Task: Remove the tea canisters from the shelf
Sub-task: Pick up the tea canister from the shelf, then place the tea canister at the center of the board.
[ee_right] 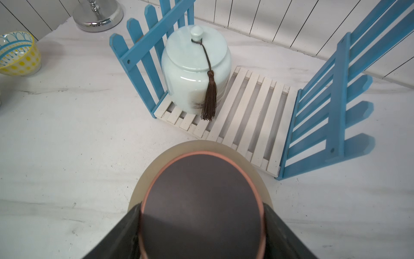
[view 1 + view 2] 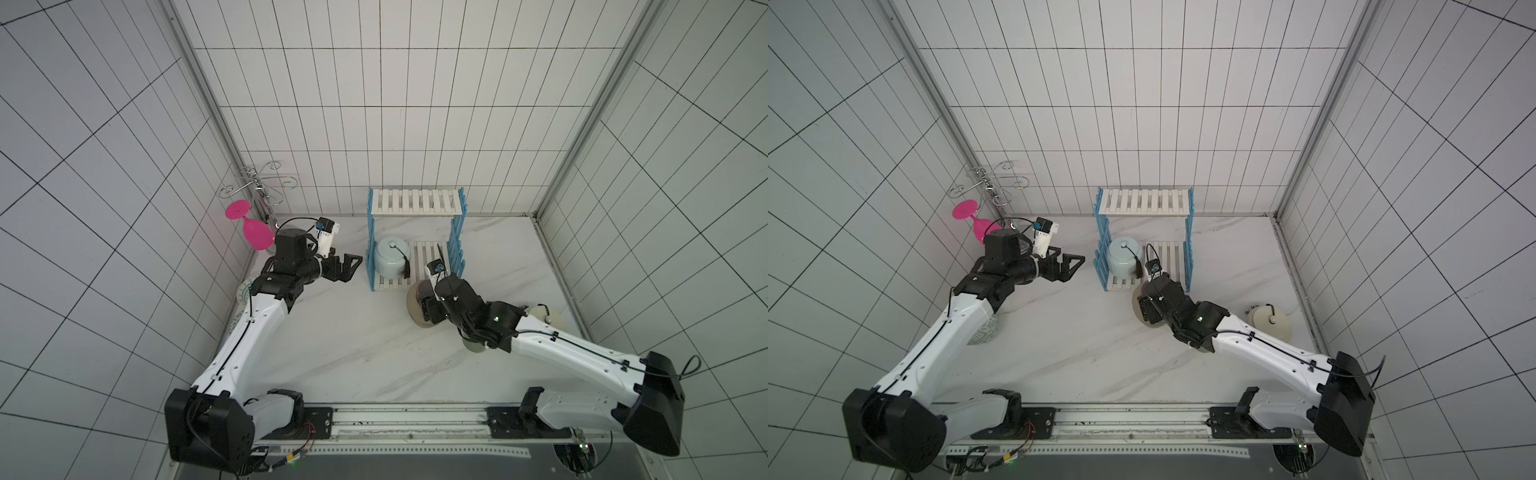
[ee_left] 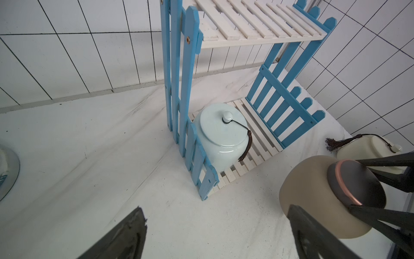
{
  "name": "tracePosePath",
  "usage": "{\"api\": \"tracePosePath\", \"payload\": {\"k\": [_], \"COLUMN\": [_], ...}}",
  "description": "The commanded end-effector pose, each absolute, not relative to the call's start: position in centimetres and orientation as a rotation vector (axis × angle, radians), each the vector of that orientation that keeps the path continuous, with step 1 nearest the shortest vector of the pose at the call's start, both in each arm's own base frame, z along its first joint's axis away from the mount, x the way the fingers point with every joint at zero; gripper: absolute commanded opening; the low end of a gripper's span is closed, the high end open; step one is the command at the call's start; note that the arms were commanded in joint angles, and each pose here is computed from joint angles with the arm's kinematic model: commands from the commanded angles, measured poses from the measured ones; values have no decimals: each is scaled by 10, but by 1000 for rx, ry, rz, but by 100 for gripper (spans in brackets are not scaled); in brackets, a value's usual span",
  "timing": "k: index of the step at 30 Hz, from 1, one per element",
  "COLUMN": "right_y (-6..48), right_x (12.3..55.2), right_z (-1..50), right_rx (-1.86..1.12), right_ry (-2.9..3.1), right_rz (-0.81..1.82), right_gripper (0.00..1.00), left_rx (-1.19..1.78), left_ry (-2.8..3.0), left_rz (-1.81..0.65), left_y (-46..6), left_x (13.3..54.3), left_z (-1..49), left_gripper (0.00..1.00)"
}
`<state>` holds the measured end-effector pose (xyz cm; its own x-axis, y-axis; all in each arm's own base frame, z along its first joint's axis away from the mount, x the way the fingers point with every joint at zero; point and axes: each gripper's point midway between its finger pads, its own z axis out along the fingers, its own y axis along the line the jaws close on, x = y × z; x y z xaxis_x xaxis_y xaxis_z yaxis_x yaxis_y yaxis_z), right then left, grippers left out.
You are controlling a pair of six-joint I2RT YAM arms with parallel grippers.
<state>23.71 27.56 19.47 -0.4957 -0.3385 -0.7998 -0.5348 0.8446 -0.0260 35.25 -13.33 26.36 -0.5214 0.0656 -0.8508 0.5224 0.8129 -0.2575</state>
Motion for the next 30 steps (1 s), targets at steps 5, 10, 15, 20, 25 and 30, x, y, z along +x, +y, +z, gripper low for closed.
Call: {"api": "tracePosePath", "payload": {"k": [5, 10, 15, 20, 25, 30], "right_y": [282, 283, 290, 295, 299, 297], "right_x": [231, 228, 222, 214, 206, 205], "right_z": [202, 190, 189, 183, 181, 182], "right_rx": [-610, -612, -624, -641, -670, -679], "right_ry": [2039, 2050, 2058, 2064, 2065, 2059], "right_rz": [366, 373, 418, 451, 460, 446], "right_gripper": [42, 42, 40, 40, 41, 43], "left_rx": [431, 431, 430, 430, 430, 428], "left_ry": [2058, 2064, 2065, 2064, 2066, 2070], "left_rz": [-605, -606, -606, -608, -607, -610], "left_y": [-130, -130, -130, -130, -130, -130], "left_x": [356, 356, 357, 357, 357, 358], "left_z": [261, 260, 260, 260, 260, 259], "left_gripper": [99, 99, 99, 99, 99, 99]}}
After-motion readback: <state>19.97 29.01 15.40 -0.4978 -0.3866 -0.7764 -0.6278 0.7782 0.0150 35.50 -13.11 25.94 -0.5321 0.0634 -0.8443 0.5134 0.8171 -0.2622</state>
